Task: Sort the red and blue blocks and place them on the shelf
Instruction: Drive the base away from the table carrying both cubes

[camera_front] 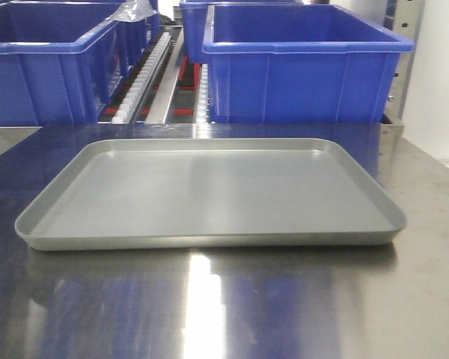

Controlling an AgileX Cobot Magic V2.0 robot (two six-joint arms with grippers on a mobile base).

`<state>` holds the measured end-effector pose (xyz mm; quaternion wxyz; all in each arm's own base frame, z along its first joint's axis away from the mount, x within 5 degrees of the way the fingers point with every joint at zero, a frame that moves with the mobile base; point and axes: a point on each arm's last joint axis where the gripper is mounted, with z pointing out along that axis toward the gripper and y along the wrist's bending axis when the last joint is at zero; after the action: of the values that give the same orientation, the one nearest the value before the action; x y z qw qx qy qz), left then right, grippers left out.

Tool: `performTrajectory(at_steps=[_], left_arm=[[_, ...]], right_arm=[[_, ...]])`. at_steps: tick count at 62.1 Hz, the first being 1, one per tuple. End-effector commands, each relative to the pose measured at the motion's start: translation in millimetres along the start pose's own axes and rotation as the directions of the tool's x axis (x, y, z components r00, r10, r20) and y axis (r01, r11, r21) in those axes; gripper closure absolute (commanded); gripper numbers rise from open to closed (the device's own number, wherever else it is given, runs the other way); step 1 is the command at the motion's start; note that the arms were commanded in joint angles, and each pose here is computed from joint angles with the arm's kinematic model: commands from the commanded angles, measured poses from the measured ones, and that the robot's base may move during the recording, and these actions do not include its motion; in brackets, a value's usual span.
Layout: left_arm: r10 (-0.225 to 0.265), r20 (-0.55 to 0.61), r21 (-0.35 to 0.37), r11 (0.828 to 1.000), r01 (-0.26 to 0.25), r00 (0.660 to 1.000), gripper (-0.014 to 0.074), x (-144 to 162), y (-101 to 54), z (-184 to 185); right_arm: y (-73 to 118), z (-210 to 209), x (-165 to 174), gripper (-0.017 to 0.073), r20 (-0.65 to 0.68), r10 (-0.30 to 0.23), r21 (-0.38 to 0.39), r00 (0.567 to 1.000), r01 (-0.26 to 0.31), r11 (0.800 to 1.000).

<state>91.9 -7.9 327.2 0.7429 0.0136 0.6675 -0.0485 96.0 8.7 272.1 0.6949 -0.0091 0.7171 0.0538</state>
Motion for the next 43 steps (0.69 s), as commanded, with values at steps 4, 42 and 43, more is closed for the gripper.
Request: performTrajectory(at_steps=[4, 42, 43], left_arm=[[-0.002, 0.103, -0.008, 1.0, 0.003, 0.995, 0.047, -16.7, 0.4, -0.2], [-0.002, 0.091, -0.008, 1.0, 0.003, 0.996, 0.047, -14.5, 0.5, 1.2], [-0.002, 0.091, -0.008, 1.0, 0.003, 0.996, 0.047, -14.5, 0.5, 1.2]], right_arm=[[-0.2, -0.8, -18.3, 0.0508, 0.122, -0.008, 0.008, 0.993, 0.007, 1.0], [-0.2, -0.8, -18.3, 0.0508, 0.122, -0.008, 0.008, 0.993, 0.007, 1.0], [-0.2, -0.8, -18.3, 0.0508, 0.122, -0.008, 0.008, 0.993, 0.007, 1.0]])
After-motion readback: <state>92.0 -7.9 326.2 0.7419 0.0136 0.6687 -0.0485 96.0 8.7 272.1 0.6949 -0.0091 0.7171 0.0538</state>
